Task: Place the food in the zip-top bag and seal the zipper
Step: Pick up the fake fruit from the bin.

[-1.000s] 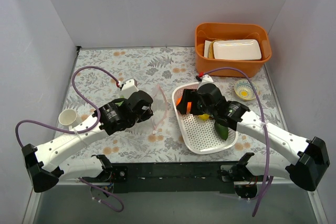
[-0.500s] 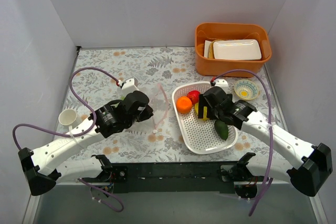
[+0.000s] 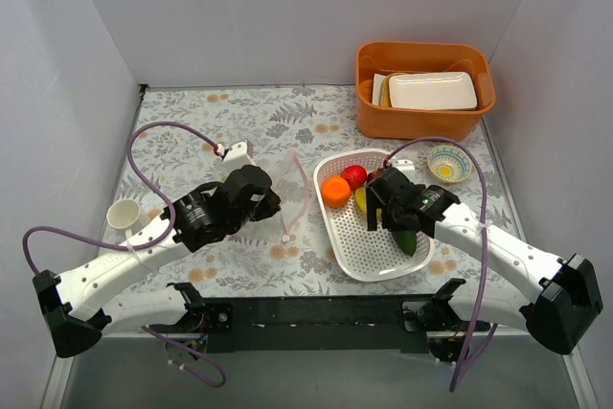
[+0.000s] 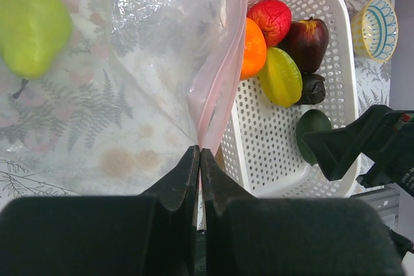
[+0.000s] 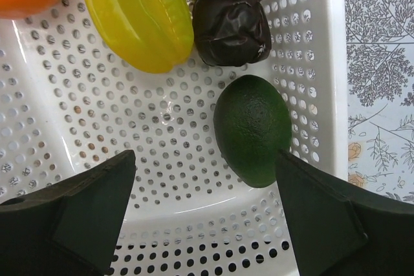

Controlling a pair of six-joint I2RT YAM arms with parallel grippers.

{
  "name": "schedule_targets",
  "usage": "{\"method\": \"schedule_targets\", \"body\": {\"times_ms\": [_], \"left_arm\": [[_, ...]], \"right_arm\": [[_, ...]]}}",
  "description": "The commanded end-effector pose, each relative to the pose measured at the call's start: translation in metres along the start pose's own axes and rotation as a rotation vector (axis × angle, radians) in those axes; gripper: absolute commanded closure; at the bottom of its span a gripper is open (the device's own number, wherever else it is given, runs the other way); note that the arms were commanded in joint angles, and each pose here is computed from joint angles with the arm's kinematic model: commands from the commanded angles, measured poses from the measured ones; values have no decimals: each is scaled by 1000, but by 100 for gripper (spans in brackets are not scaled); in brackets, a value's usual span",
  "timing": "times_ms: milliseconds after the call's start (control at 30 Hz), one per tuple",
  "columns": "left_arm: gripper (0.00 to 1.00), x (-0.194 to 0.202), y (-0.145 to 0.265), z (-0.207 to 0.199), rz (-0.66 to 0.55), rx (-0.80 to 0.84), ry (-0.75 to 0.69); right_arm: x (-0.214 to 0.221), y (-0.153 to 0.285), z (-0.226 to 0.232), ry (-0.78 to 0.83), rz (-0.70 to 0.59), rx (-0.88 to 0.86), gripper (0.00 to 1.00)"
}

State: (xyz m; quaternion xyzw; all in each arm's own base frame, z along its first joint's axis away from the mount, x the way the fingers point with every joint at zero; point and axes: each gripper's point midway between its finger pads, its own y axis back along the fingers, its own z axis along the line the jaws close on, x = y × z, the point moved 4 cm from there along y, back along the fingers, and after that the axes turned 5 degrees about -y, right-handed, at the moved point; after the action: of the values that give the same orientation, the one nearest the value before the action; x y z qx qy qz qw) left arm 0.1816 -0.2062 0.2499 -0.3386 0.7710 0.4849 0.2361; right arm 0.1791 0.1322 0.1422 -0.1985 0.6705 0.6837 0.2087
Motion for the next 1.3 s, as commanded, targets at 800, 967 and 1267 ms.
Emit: {"method": "schedule_targets", "body": {"times_ms": [800,967,1267], "left_arm": [[100,8,-12,-2,47,-34,-4],[100,9,-12,-2,50,-35,-5],[100,7,-10,-2,44,-35,-8]], "right_arm": [[23,-39,10,-46,137,-173,26],[17,-38,20,-54,127,-226,34],[10,-38,36,-38,135,-308,23]]}}
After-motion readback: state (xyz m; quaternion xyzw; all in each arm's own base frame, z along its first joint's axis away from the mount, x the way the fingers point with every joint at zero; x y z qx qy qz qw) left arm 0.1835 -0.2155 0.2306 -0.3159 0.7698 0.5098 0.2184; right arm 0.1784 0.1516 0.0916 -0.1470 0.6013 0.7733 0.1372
